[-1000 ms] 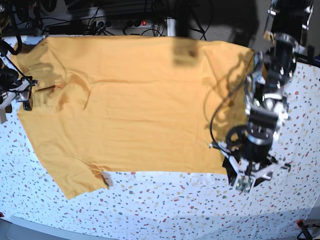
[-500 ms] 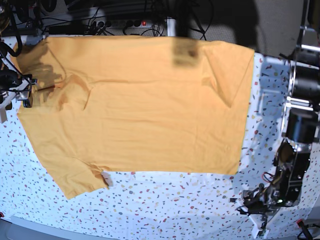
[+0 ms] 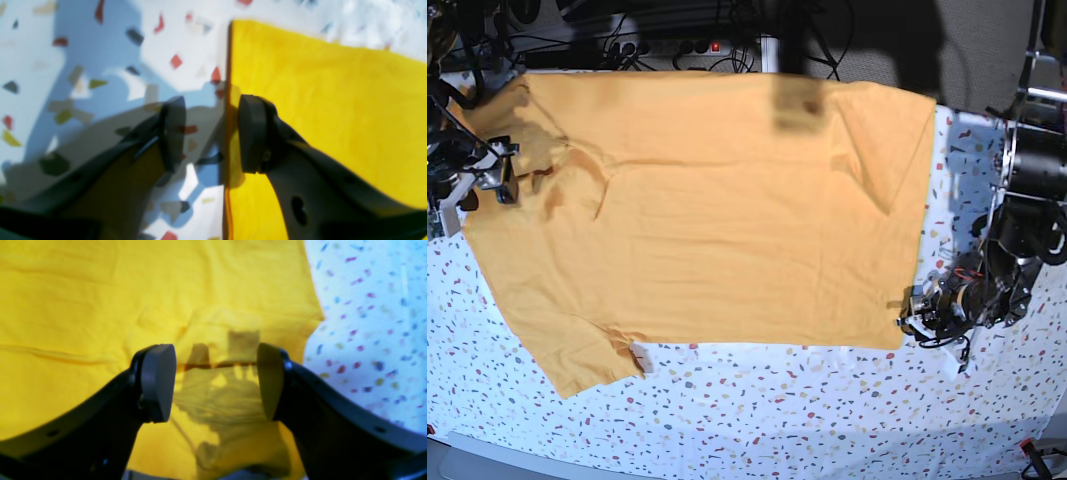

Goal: Fold the T-shirt properly
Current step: 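Move the left gripper to the shirt's side edge and grasp it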

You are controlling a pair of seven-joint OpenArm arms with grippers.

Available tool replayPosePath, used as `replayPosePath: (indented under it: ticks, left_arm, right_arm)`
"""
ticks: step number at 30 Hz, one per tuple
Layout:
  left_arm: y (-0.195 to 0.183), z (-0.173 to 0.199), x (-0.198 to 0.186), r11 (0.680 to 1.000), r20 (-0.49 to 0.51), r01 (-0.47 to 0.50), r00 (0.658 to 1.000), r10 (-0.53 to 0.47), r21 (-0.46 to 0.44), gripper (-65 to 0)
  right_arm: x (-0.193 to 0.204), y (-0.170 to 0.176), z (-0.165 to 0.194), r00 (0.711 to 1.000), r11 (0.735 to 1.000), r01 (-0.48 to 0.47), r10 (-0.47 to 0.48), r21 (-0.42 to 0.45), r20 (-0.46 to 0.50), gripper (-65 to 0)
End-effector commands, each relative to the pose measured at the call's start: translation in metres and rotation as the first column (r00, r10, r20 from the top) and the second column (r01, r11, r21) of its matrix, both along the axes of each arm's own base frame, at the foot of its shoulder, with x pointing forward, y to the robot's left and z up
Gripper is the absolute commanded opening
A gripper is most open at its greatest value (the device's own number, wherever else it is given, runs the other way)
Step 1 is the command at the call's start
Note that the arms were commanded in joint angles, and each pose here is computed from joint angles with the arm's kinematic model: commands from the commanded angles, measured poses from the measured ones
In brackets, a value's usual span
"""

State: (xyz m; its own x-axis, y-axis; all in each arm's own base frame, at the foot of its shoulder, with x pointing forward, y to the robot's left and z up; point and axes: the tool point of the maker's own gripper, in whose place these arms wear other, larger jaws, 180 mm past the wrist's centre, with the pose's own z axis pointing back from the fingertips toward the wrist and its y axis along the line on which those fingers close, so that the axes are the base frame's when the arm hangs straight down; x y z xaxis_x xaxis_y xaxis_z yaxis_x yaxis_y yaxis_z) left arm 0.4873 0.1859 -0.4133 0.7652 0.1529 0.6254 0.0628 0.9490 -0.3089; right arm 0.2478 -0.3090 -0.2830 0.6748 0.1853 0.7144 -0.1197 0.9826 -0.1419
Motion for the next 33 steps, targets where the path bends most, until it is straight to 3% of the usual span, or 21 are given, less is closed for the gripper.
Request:
replayPosePath:
  ticks: [1,11,20,29,33]
  left_arm:
    - [-0.002,0.018,0.014,1.0,0.05,-0.004,0.999,0.005,-0.023,-39.2]
    - [-0.027,0.029,0.023,0.998,0.113,0.033,0.993,-0.027,-0.053,-39.2]
    - [-0.052,0.031,0.026,0.996,0.134,0.078,0.988,-0.07,-0.05,-39.2]
    - [-0.047,0.034,0.03,0.995,0.163,0.098,0.982,-0.099,0.014,-39.2]
    - [-0.048,0.04,0.034,0.995,0.194,0.096,0.976,-0.097,0.013,-43.2]
  right_arm:
    - [0.005,0.003,0.012,0.999,1.0,-0.024,0.024,-0.011,0.042,-27.2]
    - [0.001,0.021,0.003,0.998,0.998,-0.032,0.029,0.057,0.047,-27.2]
    - [0.003,0.025,0.01,0.997,0.998,-0.046,0.043,0.049,0.064,-27.2]
    - [0.003,0.028,0.012,0.996,0.997,-0.054,0.05,0.053,0.074,-27.2]
    - [0.005,0.028,0.015,0.995,0.997,-0.056,0.051,0.054,0.09,-27.2]
